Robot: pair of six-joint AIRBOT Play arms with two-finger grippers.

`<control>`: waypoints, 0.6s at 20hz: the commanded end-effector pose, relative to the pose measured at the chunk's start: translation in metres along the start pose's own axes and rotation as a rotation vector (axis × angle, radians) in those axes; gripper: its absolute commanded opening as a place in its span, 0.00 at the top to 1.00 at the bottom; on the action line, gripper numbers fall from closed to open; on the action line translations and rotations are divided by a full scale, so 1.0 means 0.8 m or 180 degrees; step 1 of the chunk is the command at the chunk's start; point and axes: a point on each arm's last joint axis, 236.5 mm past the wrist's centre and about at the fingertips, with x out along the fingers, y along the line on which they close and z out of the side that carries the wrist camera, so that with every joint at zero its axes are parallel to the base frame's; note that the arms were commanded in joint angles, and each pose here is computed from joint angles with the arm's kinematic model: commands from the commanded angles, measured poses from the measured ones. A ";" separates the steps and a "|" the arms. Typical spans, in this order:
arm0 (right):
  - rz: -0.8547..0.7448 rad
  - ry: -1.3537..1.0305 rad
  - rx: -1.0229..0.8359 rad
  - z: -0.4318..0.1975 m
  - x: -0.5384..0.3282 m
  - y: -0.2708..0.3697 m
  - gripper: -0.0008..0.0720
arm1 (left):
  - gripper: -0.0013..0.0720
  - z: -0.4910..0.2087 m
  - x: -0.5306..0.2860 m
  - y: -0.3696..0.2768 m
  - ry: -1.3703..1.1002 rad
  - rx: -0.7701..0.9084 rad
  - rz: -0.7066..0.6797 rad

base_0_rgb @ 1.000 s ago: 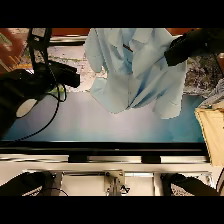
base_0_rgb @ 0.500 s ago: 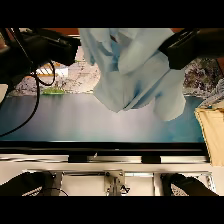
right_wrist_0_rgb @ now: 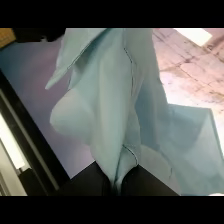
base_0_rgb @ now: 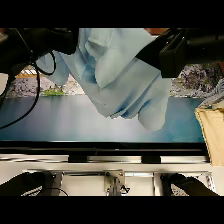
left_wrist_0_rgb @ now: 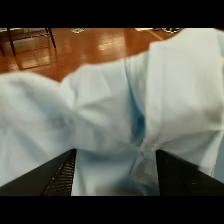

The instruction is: Fold the shirts.

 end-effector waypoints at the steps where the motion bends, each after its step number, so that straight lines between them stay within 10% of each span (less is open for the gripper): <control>1: 0.0433 -0.0125 -0.0033 0.011 -0.003 0.040 0.88 | 0.16 -0.017 0.020 0.013 0.0104 0.0000 0.0081; 7: 0.0385 -0.0143 -0.0079 0.013 -0.002 0.036 0.88 | 0.16 -0.020 0.036 0.021 0.0056 0.0002 0.0116; 12: -0.0603 -0.0324 0.0054 0.029 -0.007 -0.056 0.89 | 0.13 0.021 0.010 0.003 -0.0157 -0.0042 -0.0003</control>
